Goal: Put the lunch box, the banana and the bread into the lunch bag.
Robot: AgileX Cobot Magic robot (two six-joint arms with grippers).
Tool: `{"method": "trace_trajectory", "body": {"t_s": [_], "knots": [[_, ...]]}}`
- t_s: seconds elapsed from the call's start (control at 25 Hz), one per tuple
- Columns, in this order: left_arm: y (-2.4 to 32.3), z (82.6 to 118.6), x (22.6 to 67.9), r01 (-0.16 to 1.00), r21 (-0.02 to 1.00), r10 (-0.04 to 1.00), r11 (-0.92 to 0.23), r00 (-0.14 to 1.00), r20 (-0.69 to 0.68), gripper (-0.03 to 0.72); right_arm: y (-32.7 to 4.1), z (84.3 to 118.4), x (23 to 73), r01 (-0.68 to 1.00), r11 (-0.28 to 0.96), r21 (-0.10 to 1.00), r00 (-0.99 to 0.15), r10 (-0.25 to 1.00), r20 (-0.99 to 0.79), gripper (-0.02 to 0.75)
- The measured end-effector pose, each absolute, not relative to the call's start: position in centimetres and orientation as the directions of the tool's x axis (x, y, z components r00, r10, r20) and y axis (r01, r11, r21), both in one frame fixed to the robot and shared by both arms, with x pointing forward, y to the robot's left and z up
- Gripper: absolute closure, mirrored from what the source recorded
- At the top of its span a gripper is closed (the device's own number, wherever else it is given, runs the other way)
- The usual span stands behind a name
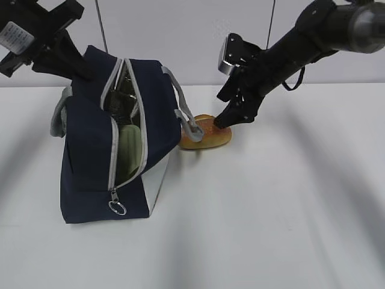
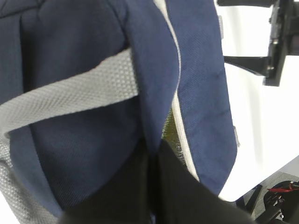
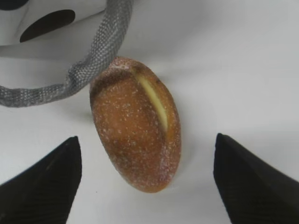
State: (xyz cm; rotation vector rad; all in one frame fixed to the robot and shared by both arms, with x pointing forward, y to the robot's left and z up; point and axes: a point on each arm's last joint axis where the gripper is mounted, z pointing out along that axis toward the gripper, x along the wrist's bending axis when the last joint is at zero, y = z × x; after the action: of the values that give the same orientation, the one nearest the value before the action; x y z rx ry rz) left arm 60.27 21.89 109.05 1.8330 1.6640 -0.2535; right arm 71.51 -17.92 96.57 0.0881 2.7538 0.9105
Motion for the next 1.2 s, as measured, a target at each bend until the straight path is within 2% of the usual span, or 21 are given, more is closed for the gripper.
{"method": "trace_trajectory", "body": {"t_s": [0.36, 0.64, 0.76, 0.96, 1.2], "knots": [[21.9, 109.0, 60.3, 0.944, 0.330, 0.823, 0.002, 0.186, -0.537, 0.689, -14.9, 92.8, 72.3, -0.058, 0.826, 0.561, -0.965, 0.097, -0.243, 0.079], [21.9, 109.0, 60.3, 0.943, 0.333, 0.823, 0.001, 0.189, -0.536, 0.689, -14.6, 90.5, 72.6, -0.038, 0.834, 0.550, -0.969, 0.103, -0.224, 0.084], [21.9, 109.0, 60.3, 0.943, 0.333, 0.823, 0.000, 0.189, -0.535, 0.689, -14.7, 90.3, 72.6, -0.036, 0.835, 0.549, -0.969, 0.105, -0.223, 0.136], [21.9, 109.0, 60.3, 0.943, 0.333, 0.823, 0.000, 0.189, -0.535, 0.689, -14.6, 90.4, 72.6, -0.036, 0.832, 0.554, -0.971, 0.103, -0.218, 0.290], [21.9, 109.0, 60.3, 0.943, 0.333, 0.823, 0.000, 0.189, -0.535, 0.689, -15.2, 91.5, 72.0, -0.027, 0.863, 0.505, -0.978, 0.081, -0.191, 0.312]]}}
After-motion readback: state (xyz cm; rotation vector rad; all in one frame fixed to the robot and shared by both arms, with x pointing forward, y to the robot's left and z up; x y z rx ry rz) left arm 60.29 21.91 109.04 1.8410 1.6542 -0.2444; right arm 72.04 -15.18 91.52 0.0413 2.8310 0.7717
